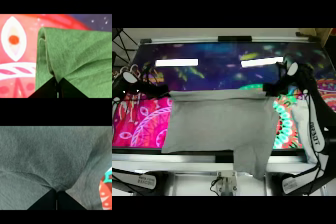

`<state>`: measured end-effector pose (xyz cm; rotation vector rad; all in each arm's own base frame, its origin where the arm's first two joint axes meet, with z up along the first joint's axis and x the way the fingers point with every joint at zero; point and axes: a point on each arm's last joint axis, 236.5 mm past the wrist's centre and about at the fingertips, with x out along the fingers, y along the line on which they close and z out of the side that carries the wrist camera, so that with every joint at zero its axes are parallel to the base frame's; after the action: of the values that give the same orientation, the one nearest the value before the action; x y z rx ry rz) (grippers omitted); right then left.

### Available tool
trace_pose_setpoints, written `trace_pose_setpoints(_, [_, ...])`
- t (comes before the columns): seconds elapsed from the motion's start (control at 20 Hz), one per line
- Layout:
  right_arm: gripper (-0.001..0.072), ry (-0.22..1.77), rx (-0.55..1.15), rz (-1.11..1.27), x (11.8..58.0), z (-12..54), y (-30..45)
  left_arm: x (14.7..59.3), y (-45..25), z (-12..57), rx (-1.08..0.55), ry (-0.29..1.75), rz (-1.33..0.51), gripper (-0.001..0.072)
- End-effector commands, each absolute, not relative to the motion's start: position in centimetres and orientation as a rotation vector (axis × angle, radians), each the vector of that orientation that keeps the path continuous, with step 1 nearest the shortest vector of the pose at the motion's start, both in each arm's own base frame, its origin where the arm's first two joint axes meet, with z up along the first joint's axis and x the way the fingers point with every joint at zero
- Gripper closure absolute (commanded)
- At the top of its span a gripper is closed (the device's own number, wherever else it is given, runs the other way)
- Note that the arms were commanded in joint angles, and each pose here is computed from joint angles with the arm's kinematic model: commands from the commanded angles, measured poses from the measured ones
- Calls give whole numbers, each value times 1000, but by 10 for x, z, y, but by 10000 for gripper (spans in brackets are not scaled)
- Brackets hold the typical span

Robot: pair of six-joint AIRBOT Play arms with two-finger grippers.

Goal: Fold the shirts.

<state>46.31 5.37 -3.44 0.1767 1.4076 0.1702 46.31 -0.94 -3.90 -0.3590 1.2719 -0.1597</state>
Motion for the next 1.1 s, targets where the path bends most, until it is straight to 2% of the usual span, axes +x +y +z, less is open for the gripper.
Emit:
trace_pose_setpoints(0.0, [652,1553,163,187,426,-43,55,421,-5,-55,-305,1439,-183,677])
trace_pose_setpoints(0.2, [652,1675,156,190,394,-58,54,412,-6,-52,-275,1464,-211,677])
trace_pose_setpoints(0.45, [652,1702,12,57,387,-59,14,402,7,-57,-298,1502,-202,677])
trace_pose_setpoints(0.6, [652,1665,96,82,392,-72,33,400,3,-68,-305,1529,-211,677])
trace_pose_setpoints(0.75, [651,1680,103,58,385,-85,33,390,-2,-89,-323,1590,-211,677])
trace_pose_setpoints(0.8, [646,1683,103,58,385,-84,33,389,-2,-92,-326,1600,-212,676])
trace_pose_setpoints(0.85, [573,1682,103,59,384,-84,33,389,-2,-93,-326,1600,-212,672])
trace_pose_setpoints(0.9, [317,1682,103,61,384,-82,33,389,-2,-92,-334,1602,-204,489])
trace_pose_setpoints(0.95, [202,1683,97,70,382,-79,33,388,-1,-90,-361,1608,-177,174])
trace_pose_setpoints(1.0, [202,1685,87,75,379,-72,33,385,1,-84,-372,1615,-172,99])
trace_pose_setpoints(1.05, [202,1684,73,83,375,-63,31,383,6,-75,-375,1617,-173,100])
